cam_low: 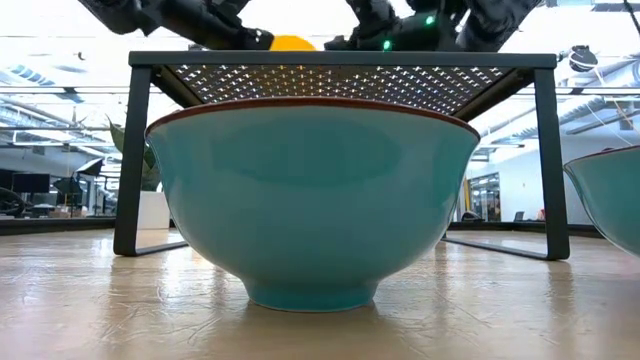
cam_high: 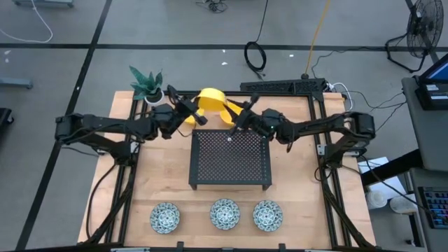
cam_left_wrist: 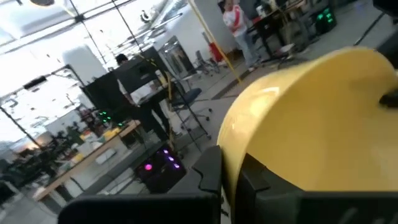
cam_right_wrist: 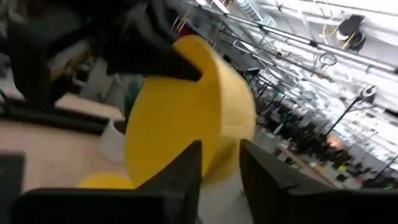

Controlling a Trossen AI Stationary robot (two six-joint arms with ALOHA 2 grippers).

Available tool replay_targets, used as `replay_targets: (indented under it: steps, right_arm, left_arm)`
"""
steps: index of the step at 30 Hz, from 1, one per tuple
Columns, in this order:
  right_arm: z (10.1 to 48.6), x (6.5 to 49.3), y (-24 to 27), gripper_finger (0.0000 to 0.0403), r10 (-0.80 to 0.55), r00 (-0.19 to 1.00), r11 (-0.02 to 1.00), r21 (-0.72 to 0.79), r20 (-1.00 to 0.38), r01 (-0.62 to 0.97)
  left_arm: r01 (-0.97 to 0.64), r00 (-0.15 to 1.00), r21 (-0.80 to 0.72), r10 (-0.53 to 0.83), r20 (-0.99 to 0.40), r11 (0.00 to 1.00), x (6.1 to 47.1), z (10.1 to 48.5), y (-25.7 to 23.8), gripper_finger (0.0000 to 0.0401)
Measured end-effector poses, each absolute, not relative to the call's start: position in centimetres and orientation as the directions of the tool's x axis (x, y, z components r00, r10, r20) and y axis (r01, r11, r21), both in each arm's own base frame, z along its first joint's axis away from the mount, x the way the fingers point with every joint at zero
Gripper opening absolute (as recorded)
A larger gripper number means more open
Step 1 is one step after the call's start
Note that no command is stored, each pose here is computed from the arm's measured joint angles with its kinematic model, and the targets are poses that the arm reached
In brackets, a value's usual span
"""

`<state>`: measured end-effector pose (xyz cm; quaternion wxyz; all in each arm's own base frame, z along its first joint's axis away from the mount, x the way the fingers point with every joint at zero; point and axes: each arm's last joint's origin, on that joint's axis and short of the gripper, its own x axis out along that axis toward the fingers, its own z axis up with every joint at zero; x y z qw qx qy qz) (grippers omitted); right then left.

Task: Pick & Place Mini bowls
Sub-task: Put the right yellow bowl on the shelf

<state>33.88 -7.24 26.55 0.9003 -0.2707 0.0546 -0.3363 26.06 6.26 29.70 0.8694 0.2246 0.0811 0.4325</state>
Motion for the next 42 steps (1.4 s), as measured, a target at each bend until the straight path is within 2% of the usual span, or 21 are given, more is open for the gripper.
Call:
replay_targets:
  steps: [4, 9, 18, 21, 26, 30, 34, 42]
  right_arm:
    - [27.1, 32.0, -7.2, 0.0148, -0.685, 0.728, 0.641, -0.499, -0.028, 0.583]
    - [28.6, 28.5, -7.2, 0.0174, -0.682, 0.727, 0.684, -0.419, -0.079, 0.597]
    - [29.1, 22.6, -6.4, 0.017, -0.681, 0.732, 0.707, -0.278, -0.018, 0.65]
    - [28.9, 21.3, -6.4, 0.017, -0.653, 0.757, 0.741, -0.207, -0.003, 0.639]
    - [27.2, 19.8, -6.8, 0.017, -0.641, 0.767, 0.762, -0.149, -0.03, 0.63]
    - [26.0, 19.2, -7.2, 0.0165, -0.658, 0.752, 0.75, -0.135, -0.05, 0.647]
    - [25.0, 18.9, -7.5, 0.0165, -0.67, 0.738, 0.74, -0.136, -0.08, 0.658]
    - [24.7, 18.6, -7.7, 0.0163, -0.68, 0.729, 0.732, -0.14, -0.078, 0.667]
  left_arm:
    - [-0.721, 0.617, 0.423, 0.787, 0.032, 0.548, 24.3, 30.9, 5.9, 0.0004]
    - [-0.682, 0.673, 0.362, 0.739, -0.032, 0.636, 22.1, 31.6, 5.5, 0.0004]
    - [-0.513, 0.83, 0.21, 0.544, -0.125, 0.832, 20.2, 31.8, 4.6, 0.0005]
    - [-0.448, 0.847, 0.162, 0.475, -0.238, 0.879, 20.0, 31.9, 4.8, 0.0005]
    - [-0.429, 0.791, 0.073, 0.413, -0.452, 0.9, 20.4, 34.0, 5.5, 0.0006]
    - [-0.305, 0.761, -0.018, 0.232, -0.605, 0.952, 21.6, 35.5, 5.8, 0.0004]
    - [-0.235, 0.712, -0.11, 0.094, -0.695, 0.966, 23.7, 36.0, 6.2, 0.0006]
    - [-0.284, 0.539, -0.133, 0.044, -0.841, 0.95, 27.5, 34.1, 7.4, 0.0007]
